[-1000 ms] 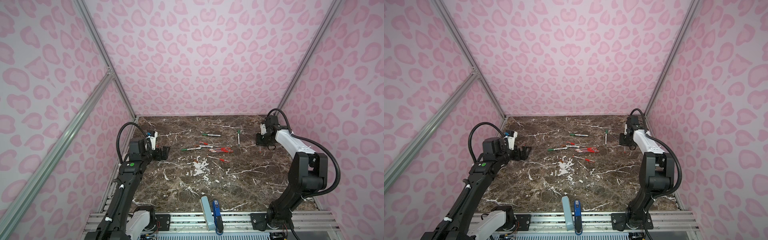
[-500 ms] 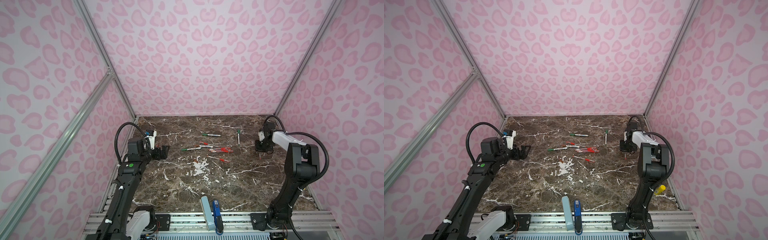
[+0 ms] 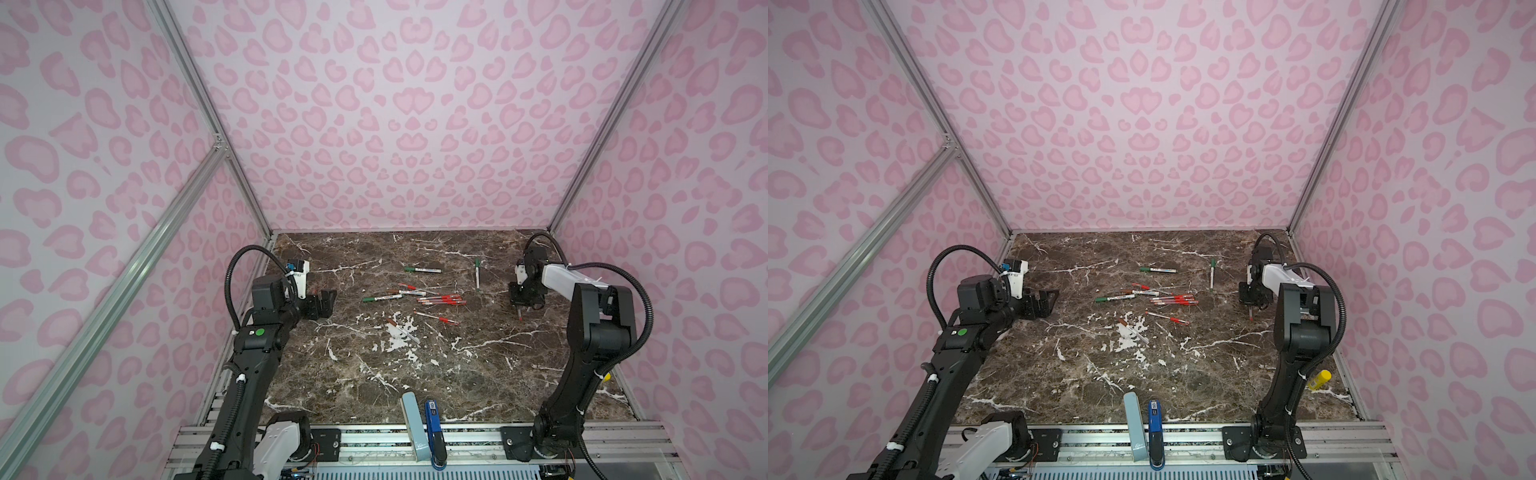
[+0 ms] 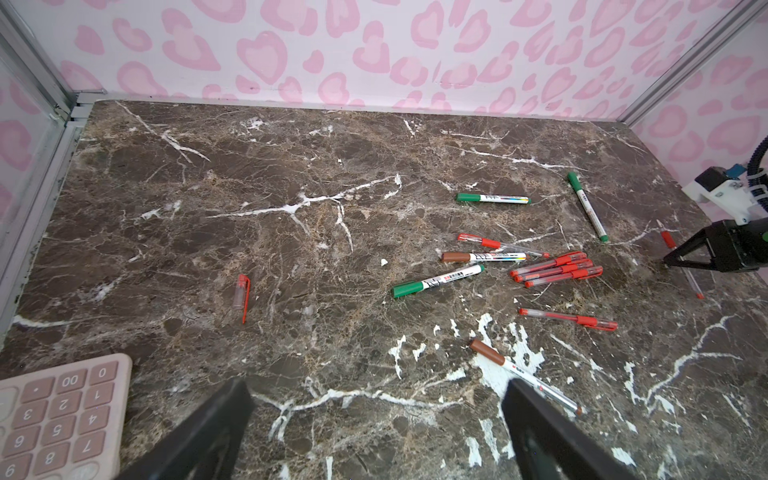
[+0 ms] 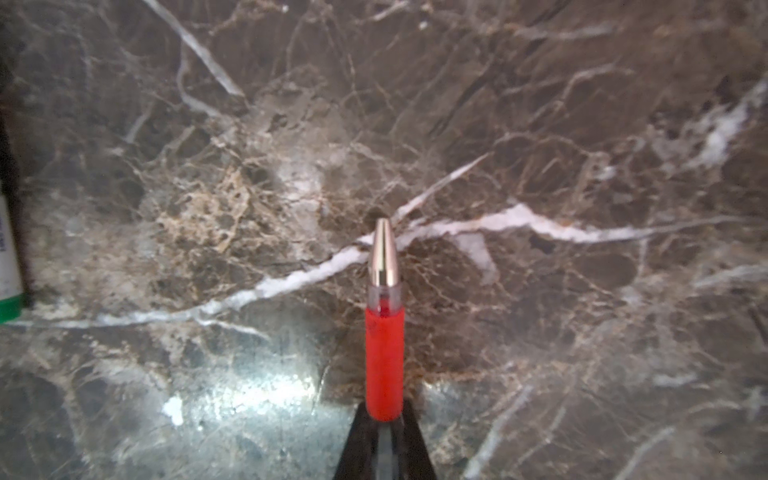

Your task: Open the pen caps

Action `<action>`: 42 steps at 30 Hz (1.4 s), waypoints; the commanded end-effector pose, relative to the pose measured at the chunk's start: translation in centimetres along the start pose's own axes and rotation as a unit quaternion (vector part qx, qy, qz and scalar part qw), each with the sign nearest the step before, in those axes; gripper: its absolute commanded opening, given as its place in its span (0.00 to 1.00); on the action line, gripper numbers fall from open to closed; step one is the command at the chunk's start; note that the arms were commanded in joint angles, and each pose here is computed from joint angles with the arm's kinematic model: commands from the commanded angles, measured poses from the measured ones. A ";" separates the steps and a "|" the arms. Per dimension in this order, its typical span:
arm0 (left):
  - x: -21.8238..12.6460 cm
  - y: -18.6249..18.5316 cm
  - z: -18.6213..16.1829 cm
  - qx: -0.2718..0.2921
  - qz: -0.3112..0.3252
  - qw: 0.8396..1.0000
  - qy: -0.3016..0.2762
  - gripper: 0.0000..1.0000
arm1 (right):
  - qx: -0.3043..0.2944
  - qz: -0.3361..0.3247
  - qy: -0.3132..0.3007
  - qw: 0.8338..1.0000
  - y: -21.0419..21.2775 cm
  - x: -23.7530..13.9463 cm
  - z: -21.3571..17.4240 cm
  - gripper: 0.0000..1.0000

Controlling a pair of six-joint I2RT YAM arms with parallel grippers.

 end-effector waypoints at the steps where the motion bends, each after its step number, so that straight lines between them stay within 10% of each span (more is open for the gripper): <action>1: -0.2 -0.3 0.5 0.004 -0.008 1.000 -0.009 0.98 | -0.003 0.001 0.019 1.000 0.1 0.6 -0.5 0.16; 20: -0.1 -0.3 0.6 -0.001 -0.014 1.000 -0.011 0.98 | 0.020 0.039 -0.103 0.994 1.9 -6.6 1.5 0.31; 42: -0.5 -0.6 0.5 -0.003 -0.021 1.000 -0.014 0.98 | 0.005 0.071 -0.064 0.995 8.1 0.3 11.1 0.31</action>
Point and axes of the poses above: each gripper's point midway between its finger pads, its own x axis out along the fingers, its own y axis along the line the jaws close on, z = x × y, the point moved 9 cm from there along -x, back along the fingers, and after that the axes turned 14 degrees about -x, right-handed, at the moved point
